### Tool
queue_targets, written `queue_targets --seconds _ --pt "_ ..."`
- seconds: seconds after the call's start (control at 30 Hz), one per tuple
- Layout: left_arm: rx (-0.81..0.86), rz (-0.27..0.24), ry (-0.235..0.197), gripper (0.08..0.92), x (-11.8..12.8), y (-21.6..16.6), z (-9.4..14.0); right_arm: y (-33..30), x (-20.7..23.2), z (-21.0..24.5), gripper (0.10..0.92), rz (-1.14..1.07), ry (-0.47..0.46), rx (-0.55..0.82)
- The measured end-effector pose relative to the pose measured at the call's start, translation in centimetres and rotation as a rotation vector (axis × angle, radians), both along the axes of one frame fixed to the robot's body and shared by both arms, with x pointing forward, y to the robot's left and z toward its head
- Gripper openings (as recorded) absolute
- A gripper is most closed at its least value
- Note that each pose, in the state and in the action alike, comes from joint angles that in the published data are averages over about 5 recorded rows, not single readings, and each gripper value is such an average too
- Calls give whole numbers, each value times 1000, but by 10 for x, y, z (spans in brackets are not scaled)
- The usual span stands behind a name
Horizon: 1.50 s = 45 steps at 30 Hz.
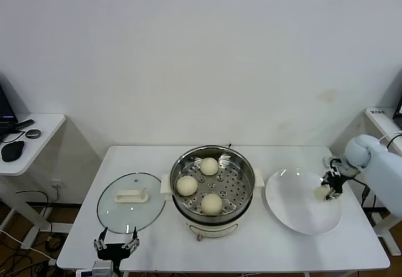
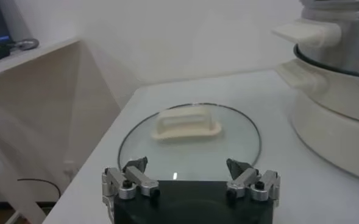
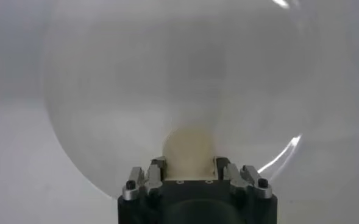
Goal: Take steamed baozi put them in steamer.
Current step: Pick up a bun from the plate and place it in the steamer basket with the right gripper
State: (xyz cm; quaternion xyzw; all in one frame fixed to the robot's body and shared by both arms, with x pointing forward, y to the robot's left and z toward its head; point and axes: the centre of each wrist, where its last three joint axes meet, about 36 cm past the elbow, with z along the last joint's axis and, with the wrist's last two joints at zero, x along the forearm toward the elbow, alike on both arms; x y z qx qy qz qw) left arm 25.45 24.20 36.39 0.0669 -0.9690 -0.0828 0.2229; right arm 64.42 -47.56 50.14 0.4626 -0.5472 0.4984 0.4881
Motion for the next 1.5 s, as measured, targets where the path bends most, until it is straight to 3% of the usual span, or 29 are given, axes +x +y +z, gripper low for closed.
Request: queue_targets --seconds 0.47,0.67,0.97,1.5 --pt "-3 -12 -46 823 6 -4 12 165 45 162 509 210 -94 147" --pt "-11 -17 -59 823 5 -5 17 240 42 202 509 278 -82 169" --pt "-25 -17 -78 823 6 -5 25 316 24 195 509 314 -21 131" --pt "-38 -14 -87 823 9 -3 27 355 3 131 509 294 -7 41"
